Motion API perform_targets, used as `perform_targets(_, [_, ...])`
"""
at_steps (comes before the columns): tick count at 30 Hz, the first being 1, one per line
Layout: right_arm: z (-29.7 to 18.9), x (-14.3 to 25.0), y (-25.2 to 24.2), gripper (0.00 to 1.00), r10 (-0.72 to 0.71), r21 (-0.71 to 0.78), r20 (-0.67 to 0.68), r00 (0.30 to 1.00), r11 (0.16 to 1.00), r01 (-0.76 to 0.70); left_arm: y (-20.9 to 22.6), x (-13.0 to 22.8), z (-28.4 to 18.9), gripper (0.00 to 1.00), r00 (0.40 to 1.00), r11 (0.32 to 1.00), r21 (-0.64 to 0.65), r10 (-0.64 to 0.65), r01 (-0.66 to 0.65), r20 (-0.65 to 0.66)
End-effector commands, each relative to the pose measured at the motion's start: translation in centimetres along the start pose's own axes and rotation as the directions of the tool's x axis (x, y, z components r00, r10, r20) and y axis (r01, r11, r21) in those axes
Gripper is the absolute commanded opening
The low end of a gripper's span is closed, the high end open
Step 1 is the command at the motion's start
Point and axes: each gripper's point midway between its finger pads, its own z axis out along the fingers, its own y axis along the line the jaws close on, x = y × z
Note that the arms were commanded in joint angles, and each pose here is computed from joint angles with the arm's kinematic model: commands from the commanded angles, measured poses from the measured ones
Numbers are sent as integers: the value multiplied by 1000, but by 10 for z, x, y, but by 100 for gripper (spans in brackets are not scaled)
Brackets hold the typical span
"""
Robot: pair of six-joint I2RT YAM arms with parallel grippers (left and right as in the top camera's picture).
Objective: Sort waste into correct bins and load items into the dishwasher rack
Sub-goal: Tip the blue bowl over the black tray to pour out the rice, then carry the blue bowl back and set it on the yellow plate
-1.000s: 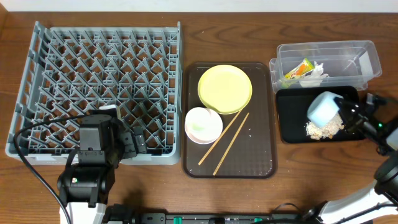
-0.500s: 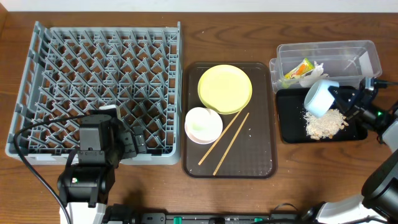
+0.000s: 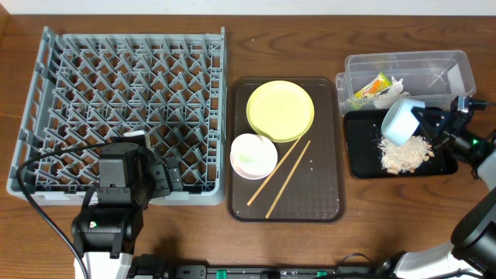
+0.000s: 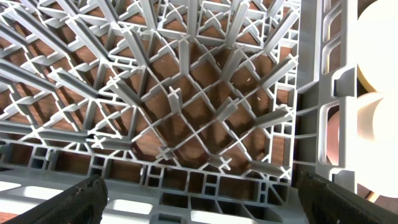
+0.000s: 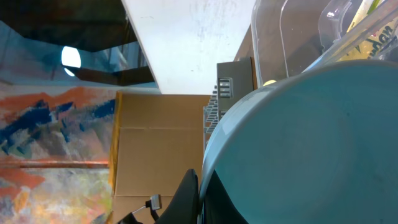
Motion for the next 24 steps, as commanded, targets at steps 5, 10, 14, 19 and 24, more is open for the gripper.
perform_targets(5, [26, 19, 17, 1, -90, -36, -101, 991, 996, 86, 0, -7, -5, 99, 1000, 1000, 0, -14, 14, 22])
perform_targets(10, [61, 54, 43, 1, -185, -70, -221, 958, 982, 173, 0, -8, -5, 99, 1000, 1000, 0, -14, 14, 22])
perform_targets(14, [91, 82, 67, 1, -337, -121, -298, 893, 941, 315, 0, -8, -5, 99, 1000, 1000, 0, -14, 14, 22])
perform_targets(19, [135, 101, 72, 1, -495, -105, -309, 812, 867, 488, 0, -7, -5, 99, 1000, 1000, 0, -14, 14, 21])
perform_targets(24, [189, 118, 67, 1, -627, -39, -278, 728, 765, 643, 0, -7, -5, 99, 1000, 1000, 0, -14, 14, 22])
